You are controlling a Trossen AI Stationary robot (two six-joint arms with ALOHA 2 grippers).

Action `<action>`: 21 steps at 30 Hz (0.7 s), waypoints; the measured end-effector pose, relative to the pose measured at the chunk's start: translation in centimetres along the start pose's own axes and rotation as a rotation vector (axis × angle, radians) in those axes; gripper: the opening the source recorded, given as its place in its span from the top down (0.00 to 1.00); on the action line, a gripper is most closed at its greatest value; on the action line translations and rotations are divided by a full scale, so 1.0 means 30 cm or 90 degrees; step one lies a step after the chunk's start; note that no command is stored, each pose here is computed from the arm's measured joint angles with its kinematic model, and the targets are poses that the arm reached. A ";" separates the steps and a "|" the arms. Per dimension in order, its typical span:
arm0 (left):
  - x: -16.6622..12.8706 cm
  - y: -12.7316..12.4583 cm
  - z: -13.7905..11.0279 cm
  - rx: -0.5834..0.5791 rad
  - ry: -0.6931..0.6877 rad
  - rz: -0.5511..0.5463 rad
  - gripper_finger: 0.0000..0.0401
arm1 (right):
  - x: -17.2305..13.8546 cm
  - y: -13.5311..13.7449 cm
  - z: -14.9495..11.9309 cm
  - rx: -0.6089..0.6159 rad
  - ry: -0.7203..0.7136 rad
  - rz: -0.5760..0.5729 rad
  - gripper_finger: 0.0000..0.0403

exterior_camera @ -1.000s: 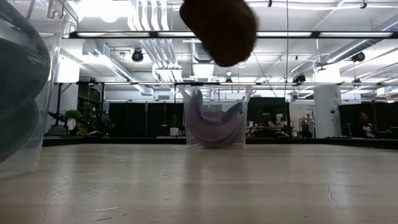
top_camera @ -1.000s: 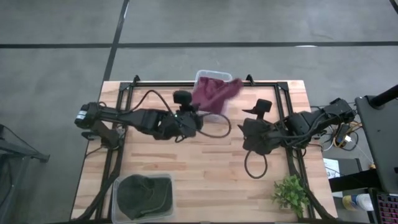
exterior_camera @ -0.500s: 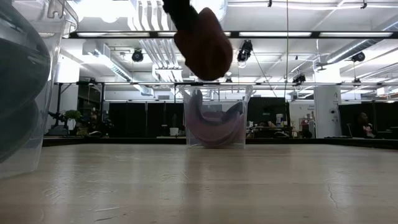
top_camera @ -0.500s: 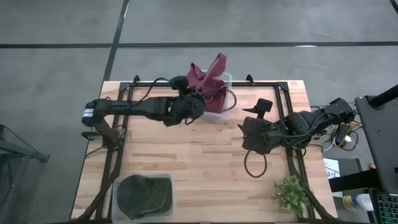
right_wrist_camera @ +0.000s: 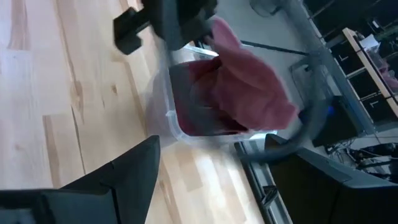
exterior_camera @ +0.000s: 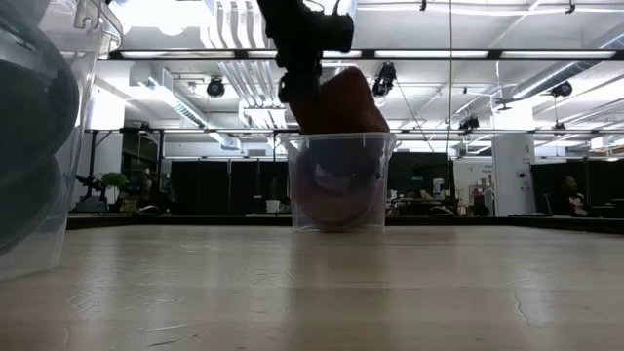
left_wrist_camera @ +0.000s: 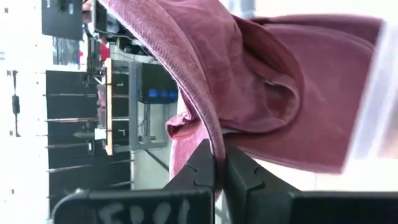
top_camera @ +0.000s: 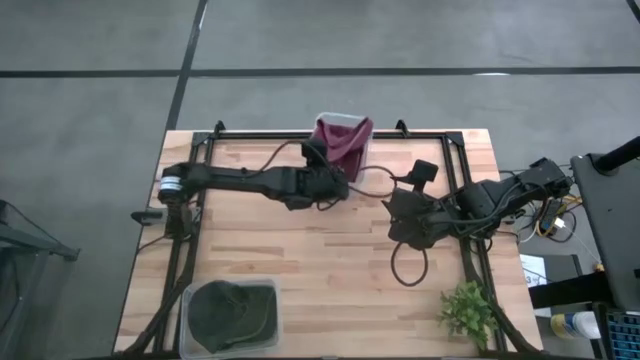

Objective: Pick & Place hat
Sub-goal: Put the red cap into the top transparent bin, then return to Home Position

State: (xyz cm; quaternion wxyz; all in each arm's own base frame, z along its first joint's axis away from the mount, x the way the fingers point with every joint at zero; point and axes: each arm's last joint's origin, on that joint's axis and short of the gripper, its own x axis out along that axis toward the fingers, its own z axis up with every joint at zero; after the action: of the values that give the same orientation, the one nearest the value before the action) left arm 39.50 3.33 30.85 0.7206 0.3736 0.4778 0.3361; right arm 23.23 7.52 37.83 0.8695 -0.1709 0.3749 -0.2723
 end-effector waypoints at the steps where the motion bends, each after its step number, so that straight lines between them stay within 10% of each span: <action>1: 0.005 -0.011 -0.001 0.011 0.007 -0.002 0.98 | 0.002 0.002 -0.001 -0.001 0.000 -0.001 0.30; 11: 0.017 -0.065 -0.003 -0.057 -0.016 -0.180 0.90 | 0.037 0.033 -0.039 -0.023 0.023 -0.009 0.30; 21: -0.032 -0.031 0.009 -0.099 -0.009 -0.195 0.63 | 0.049 0.045 -0.052 -0.004 0.029 -0.012 0.31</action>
State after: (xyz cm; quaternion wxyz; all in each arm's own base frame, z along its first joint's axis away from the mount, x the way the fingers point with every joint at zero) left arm 39.56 1.99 30.54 0.7935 0.2423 0.4965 0.2554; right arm 23.37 7.56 35.28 0.8577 -0.1705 0.3939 -0.2831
